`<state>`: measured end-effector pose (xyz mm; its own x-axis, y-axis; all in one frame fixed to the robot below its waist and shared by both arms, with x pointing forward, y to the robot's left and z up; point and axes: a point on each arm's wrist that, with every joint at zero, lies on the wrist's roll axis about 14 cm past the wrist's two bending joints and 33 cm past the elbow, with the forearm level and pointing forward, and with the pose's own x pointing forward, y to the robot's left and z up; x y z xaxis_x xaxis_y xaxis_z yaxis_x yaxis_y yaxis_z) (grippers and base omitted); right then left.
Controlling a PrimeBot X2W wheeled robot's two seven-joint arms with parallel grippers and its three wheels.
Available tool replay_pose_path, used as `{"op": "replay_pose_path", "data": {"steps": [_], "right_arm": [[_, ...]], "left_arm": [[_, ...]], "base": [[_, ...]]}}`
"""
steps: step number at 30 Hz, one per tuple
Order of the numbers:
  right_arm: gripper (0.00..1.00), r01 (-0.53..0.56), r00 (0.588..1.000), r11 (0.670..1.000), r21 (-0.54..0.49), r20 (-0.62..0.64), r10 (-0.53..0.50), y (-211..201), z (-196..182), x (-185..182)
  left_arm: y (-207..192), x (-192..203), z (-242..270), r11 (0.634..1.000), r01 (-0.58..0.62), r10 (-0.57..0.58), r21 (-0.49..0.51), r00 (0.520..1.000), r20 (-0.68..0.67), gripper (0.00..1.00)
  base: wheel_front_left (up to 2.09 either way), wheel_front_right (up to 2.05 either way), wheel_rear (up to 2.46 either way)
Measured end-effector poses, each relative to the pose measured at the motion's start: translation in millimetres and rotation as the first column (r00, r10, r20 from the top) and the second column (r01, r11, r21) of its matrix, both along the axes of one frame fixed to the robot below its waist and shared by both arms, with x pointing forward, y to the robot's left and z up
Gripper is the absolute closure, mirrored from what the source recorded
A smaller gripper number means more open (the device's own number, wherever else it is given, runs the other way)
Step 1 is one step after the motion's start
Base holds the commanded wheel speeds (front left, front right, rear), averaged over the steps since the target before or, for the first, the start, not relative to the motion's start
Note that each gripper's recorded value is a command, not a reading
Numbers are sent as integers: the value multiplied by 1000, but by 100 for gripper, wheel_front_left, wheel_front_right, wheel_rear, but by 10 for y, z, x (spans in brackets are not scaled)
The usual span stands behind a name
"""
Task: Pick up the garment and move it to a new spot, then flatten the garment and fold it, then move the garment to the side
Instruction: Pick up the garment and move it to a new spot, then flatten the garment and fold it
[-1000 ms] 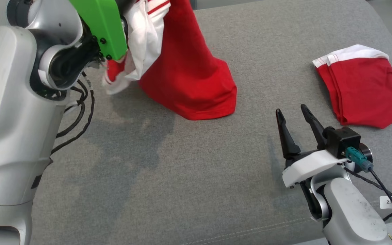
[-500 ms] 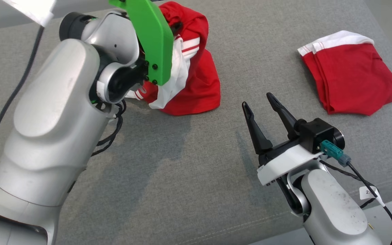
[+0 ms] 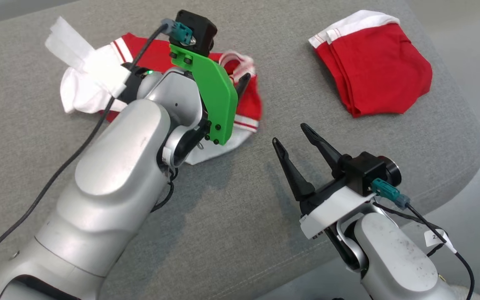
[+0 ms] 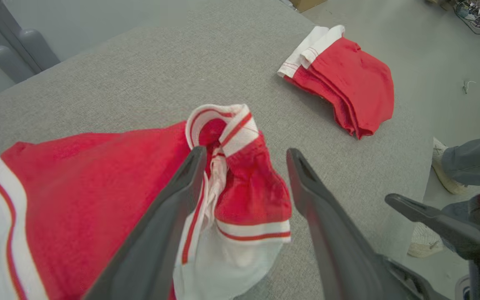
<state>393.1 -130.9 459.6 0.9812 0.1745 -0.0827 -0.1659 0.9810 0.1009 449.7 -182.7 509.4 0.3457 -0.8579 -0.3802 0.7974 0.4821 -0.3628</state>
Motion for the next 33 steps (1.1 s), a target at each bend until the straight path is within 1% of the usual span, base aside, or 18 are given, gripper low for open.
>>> {"op": "replay_pose_path", "data": {"steps": [2, 5, 11, 15, 17, 19, 21, 22, 26, 28, 30, 33], "right_arm": [[0, 12, 1000, 1000, -3, -1, -12, -39, 1, -9], [0, 33, 999, 999, -11, -6, -33, -111, -12, -28], [0, 12, 1000, 1000, -2, -7, -12, -38, -27, 11], [0, -2, 1000, 1000, 10, -11, 3, 13, -55, 59], [0, -16, 1000, 1000, 18, -25, 17, 61, -104, 73], [0, -25, 998, 999, 44, -55, 28, 112, -191, 74], [0, -48, 994, 997, 60, -98, 53, 190, -319, 44], [0, -61, 985, 993, 98, -154, 75, 270, -447, -6], [0, -62, 968, 987, 148, -233, 96, 369, -645, -66], [0, -64, 962, 985, 162, -252, 104, 407, -692, -45], [0, -73, 959, 984, 165, -259, 114, 445, -722, -17], [0, -101, 953, 981, 163, -267, 142, 555, -750, 36]], "left_arm": [[-50, -36, -14, 1000, 19, -19, 0, 1000, 19, 0], [-187, -116, 50, 998, 52, -49, -42, 996, 67, 0], [-176, -116, 258, 989, 41, -21, -141, 990, 139, 0], [-49, -20, 493, 972, -10, 58, -235, 978, 198, 0], [76, 69, 562, 958, -68, 128, -280, 971, 202, 0], [205, 114, 549, 945, -120, 184, -304, 964, 192, 0], [342, 137, 456, 936, -176, 235, -305, 957, 168, 0], [467, 134, 349, 928, -224, 275, -297, 950, 145, 0], [698, 116, 204, 910, -295, 343, -289, 931, 127, 0], [832, 139, 166, 901, -330, 381, -280, 912, 153, 0], [1003, 178, 134, 895, -358, 417, -267, 884, 211, 0], [1313, 206, 5, 872, -426, 480, -241, 842, 246, 0]], "base": [[0, 0, 0], [0, 0, 0], [0, 0, 0], [0, 0, 0], [0, 0, 0], [0, 0, 0], [0, 0, 0], [0, 0, 0], [0, 0, 0], [0, 0, 0], [0, 0, 0], [0, 0, 0]]}}
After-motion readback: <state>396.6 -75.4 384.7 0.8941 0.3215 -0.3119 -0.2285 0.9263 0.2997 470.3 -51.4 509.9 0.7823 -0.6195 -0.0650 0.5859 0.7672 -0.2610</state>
